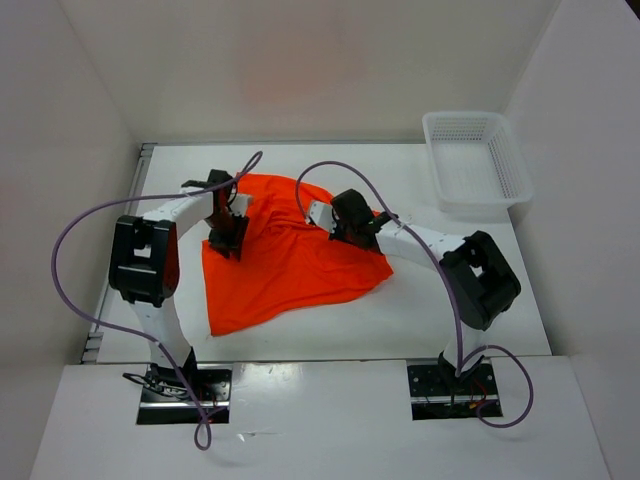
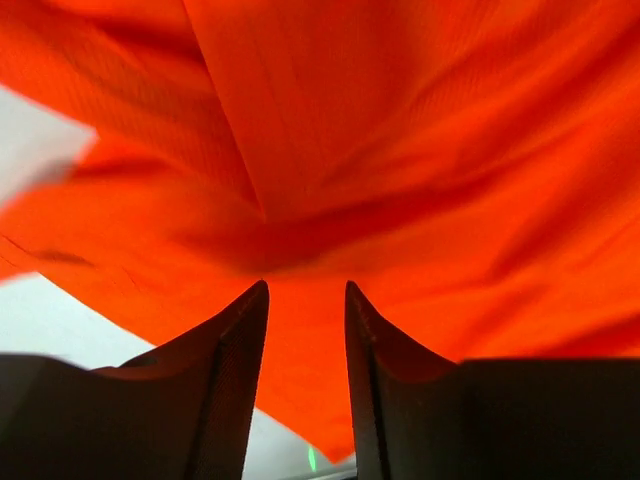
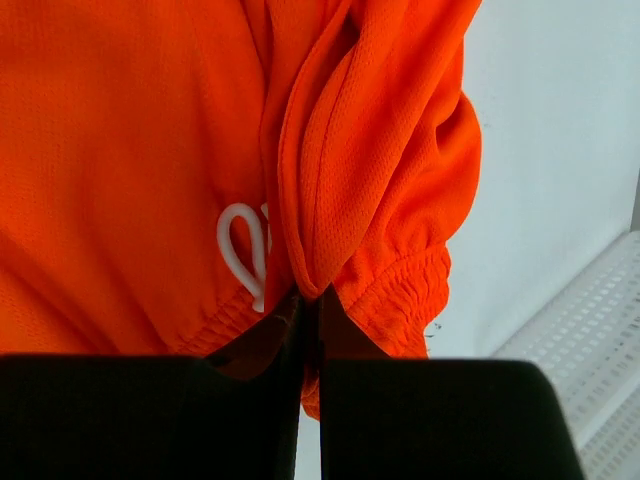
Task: Fold and stack the shorts
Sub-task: Fold the shorts
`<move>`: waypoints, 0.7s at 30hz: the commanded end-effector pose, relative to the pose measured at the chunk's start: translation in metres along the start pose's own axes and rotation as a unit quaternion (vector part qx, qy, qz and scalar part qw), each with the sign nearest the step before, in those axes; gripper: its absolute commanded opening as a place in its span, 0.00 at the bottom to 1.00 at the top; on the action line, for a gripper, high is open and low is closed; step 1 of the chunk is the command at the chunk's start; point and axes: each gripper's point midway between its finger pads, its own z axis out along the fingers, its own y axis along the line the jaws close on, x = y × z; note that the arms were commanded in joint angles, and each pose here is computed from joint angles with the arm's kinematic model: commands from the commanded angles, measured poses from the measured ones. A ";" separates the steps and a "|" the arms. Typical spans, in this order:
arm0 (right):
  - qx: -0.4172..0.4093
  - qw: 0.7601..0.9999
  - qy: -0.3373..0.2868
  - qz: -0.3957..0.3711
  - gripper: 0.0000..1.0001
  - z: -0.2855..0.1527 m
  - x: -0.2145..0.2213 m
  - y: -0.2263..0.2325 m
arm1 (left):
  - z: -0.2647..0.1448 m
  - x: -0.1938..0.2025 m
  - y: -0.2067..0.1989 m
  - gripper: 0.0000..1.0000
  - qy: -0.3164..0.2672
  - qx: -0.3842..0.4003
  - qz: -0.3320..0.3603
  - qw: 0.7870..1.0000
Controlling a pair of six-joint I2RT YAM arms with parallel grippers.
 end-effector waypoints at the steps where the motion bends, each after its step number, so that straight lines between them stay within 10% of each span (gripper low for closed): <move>1: 0.006 1.000 -0.015 0.010 0.00 -0.015 -0.002 -0.005 | -0.027 -0.017 0.004 0.45 -0.044 0.029 -0.018 0.998; 7: 0.006 1.000 -0.015 0.010 0.00 -0.015 -0.002 -0.005 | -0.083 -0.117 0.026 0.49 -0.204 0.063 -0.019 0.977; 21: 0.010 1.000 -0.005 0.004 0.00 -0.010 0.001 -0.005 | -0.008 -0.189 0.030 0.53 -0.191 0.085 -0.004 0.978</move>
